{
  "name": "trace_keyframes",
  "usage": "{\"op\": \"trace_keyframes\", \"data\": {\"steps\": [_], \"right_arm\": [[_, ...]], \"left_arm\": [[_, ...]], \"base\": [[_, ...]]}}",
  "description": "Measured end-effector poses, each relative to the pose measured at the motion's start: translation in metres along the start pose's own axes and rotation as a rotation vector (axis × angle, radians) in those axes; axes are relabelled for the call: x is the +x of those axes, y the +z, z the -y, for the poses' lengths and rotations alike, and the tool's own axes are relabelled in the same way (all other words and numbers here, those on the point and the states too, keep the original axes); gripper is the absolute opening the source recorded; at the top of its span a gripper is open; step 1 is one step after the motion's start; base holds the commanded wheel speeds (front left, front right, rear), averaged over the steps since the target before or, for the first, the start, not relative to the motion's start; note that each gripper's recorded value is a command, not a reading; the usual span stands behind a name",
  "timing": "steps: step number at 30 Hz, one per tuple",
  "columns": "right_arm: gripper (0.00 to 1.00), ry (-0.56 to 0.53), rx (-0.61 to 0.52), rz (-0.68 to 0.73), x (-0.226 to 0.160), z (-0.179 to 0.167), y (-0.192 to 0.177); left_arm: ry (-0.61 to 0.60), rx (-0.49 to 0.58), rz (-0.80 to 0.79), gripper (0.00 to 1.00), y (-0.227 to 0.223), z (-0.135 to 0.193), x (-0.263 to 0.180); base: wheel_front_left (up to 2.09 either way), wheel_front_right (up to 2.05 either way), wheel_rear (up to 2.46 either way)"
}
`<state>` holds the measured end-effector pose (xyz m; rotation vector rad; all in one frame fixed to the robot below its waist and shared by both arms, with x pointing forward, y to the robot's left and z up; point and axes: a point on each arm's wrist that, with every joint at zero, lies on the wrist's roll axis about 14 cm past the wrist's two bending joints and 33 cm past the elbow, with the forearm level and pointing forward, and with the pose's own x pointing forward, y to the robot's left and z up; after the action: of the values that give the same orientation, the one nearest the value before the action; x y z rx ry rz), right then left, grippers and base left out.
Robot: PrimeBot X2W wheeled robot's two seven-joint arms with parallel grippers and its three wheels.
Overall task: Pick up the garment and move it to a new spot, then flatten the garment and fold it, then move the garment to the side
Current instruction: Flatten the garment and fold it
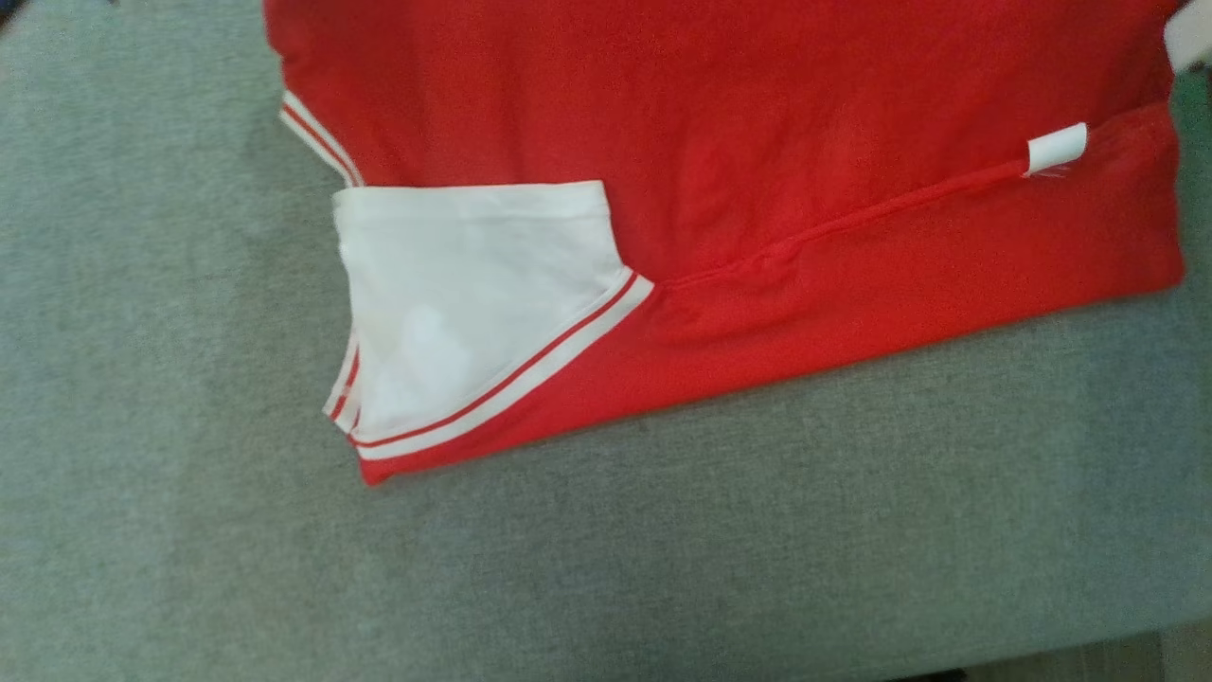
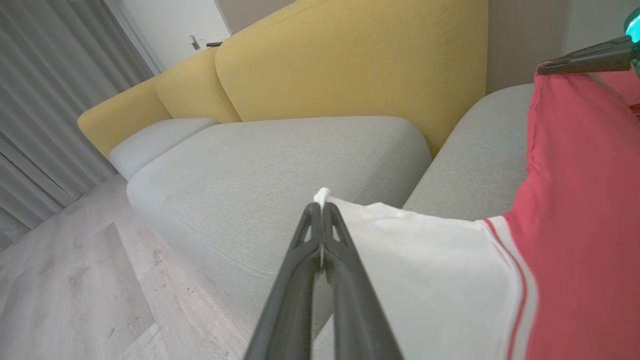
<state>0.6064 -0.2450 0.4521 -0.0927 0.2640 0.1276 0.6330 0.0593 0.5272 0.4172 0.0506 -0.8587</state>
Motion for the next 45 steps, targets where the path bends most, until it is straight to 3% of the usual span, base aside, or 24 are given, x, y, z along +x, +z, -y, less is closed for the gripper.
{"op": "trace_keyframes", "data": {"steps": [8,16,24,34,35,37,38,39,40,41,42,43,45], "right_arm": [[0.0,0.009,0.045,-0.015,-0.03,-0.009,-0.029],[0.0,-0.02,0.076,-0.037,-0.06,-0.005,-0.047],[0.0,-0.042,0.099,-0.056,-0.086,-0.003,-0.062],[0.0,-0.066,0.115,-0.107,-0.11,-0.005,-0.082],[0.04,-0.069,0.115,-0.108,-0.111,-0.004,-0.082],[0.22,-0.071,0.114,-0.113,-0.114,-0.005,-0.084],[0.4,-0.072,0.116,-0.115,-0.115,-0.005,-0.085],[0.83,-0.071,0.118,-0.117,-0.115,-0.006,-0.086],[1.0,-0.071,0.119,-0.121,-0.116,-0.007,-0.087],[1.0,-0.072,0.118,-0.126,-0.117,-0.008,-0.089],[1.0,-0.074,0.116,-0.128,-0.118,-0.008,-0.091],[1.0,-0.078,0.114,-0.128,-0.118,-0.008,-0.091],[1.0,-0.092,0.129,-0.097,-0.118,-0.006,-0.087]], "left_arm": [[-0.036,-0.114,0.004,0.0,-0.02,0.059,-0.044],[-0.037,-0.242,0.017,0.0,-0.012,0.12,-0.093],[0.003,-0.324,-0.016,0.0,-0.013,0.148,-0.13],[-0.013,-0.44,-0.066,0.0,-0.03,0.19,-0.14],[-0.011,-0.453,-0.065,0.0,-0.031,0.193,-0.14],[-0.008,-0.477,-0.071,0.0,-0.035,0.2,-0.141],[-0.007,-0.488,-0.075,0.0,-0.038,0.204,-0.142],[-0.007,-0.499,-0.079,0.0,-0.04,0.207,-0.142],[-0.005,-0.509,-0.081,0.0,-0.042,0.21,-0.142],[0.0,-0.519,-0.087,0.07,-0.044,0.213,-0.142],[0.013,-0.532,-0.088,0.49,-0.046,0.214,-0.142],[0.03,-0.531,-0.09,1.0,-0.048,0.214,-0.141],[0.098,-0.515,-0.091,1.0,-0.053,0.206,-0.139]], "base": [[0.0,0.0,0.0],[0.0,0.0,0.0],[0.0,0.0,0.0],[0.0,0.0,0.0],[0.0,0.0,0.0],[0.0,0.0,0.0],[0.0,0.0,0.0],[0.0,0.0,0.0],[0.0,0.0,0.0],[0.0,0.0,0.0],[0.0,0.0,0.0],[0.0,0.0,0.0],[0.0,0.0,0.0]]}}
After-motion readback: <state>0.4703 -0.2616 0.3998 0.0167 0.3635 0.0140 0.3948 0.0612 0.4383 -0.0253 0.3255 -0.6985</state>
